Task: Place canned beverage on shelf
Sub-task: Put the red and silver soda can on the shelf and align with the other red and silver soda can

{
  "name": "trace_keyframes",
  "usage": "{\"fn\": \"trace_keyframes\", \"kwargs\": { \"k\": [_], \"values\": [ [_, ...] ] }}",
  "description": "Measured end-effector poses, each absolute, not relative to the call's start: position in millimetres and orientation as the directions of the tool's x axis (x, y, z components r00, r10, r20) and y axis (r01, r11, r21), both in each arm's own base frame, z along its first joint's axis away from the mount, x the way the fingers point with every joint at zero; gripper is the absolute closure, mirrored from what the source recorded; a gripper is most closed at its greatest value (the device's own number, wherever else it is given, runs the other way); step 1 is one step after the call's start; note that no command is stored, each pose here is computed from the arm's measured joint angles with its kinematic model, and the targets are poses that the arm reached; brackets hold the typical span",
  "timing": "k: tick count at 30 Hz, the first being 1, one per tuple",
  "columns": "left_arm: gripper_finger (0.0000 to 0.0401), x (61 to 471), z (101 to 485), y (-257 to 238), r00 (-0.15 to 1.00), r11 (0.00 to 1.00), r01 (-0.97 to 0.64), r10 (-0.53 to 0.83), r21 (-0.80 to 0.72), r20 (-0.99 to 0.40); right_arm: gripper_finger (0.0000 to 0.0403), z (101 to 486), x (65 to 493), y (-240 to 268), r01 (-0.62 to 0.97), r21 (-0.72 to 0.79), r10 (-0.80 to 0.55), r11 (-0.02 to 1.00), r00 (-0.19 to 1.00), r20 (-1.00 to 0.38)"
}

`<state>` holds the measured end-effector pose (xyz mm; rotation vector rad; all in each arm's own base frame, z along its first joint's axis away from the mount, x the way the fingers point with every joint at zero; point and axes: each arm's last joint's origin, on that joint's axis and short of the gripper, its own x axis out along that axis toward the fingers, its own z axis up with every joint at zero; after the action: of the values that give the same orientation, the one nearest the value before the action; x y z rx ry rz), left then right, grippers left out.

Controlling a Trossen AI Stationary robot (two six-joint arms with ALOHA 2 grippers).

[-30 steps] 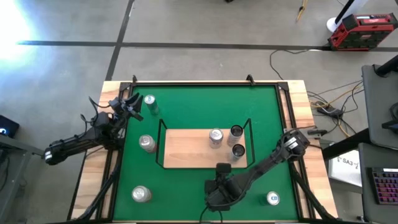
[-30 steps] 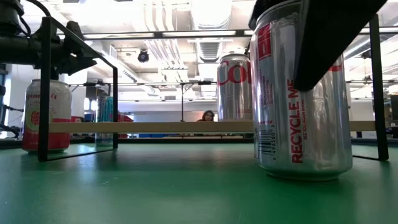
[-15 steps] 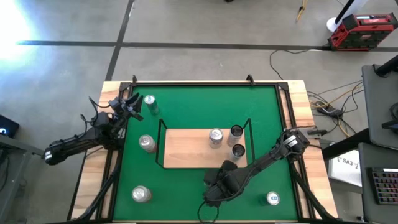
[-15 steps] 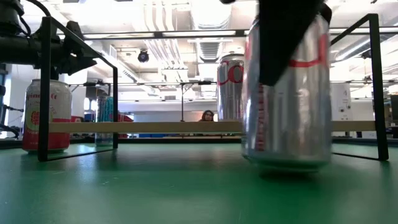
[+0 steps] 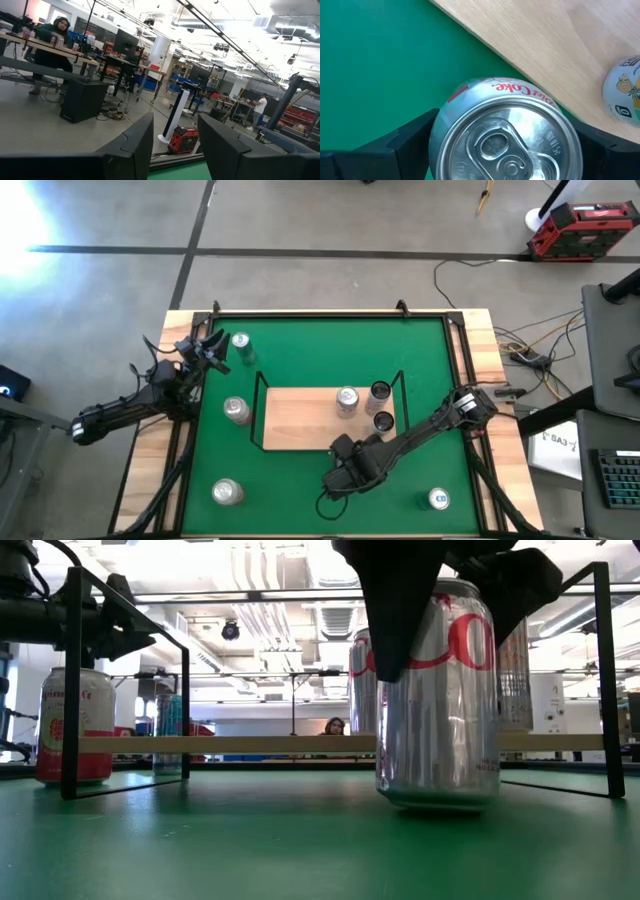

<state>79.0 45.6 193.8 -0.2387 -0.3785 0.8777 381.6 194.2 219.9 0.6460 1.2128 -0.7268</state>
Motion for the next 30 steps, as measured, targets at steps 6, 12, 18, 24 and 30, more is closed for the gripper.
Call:
{"fn": "trace_keyframes", "kwargs": {
  "k": [6, 12, 18, 24, 30],
  "values": [
    [0.0264, 79, 194, 46, 0.579, 0.619, -0.701, 0.784, -0.355, 0.223, 0.0075, 220, 382, 195, 0.773, 0.060, -0.135, 0.631, 0.187, -0.973],
    [0.0264, 79, 194, 46, 0.579, 0.619, -0.701, 0.784, -0.355, 0.224, 0.0074, 221, 384, 199, 0.733, 0.078, -0.110, 0.676, 0.204, -0.973],
    [0.0264, 79, 194, 46, 0.579, 0.619, -0.701, 0.784, -0.355, 0.224, 0.0059, 221, 383, 202, 0.706, 0.074, -0.114, 0.704, 0.216, -0.970],
    [0.0264, 79, 194, 46, 0.579, 0.619, -0.701, 0.784, -0.355, 0.223, 0.0056, 221, 381, 207, 0.655, 0.064, -0.107, 0.753, 0.218, -0.970],
    [0.0264, 79, 194, 46, 0.579, 0.619, -0.701, 0.784, -0.355, 0.223, 0.0055, 222, 380, 214, 0.577, 0.072, -0.079, 0.814, 0.234, -0.969]
  ]
}}
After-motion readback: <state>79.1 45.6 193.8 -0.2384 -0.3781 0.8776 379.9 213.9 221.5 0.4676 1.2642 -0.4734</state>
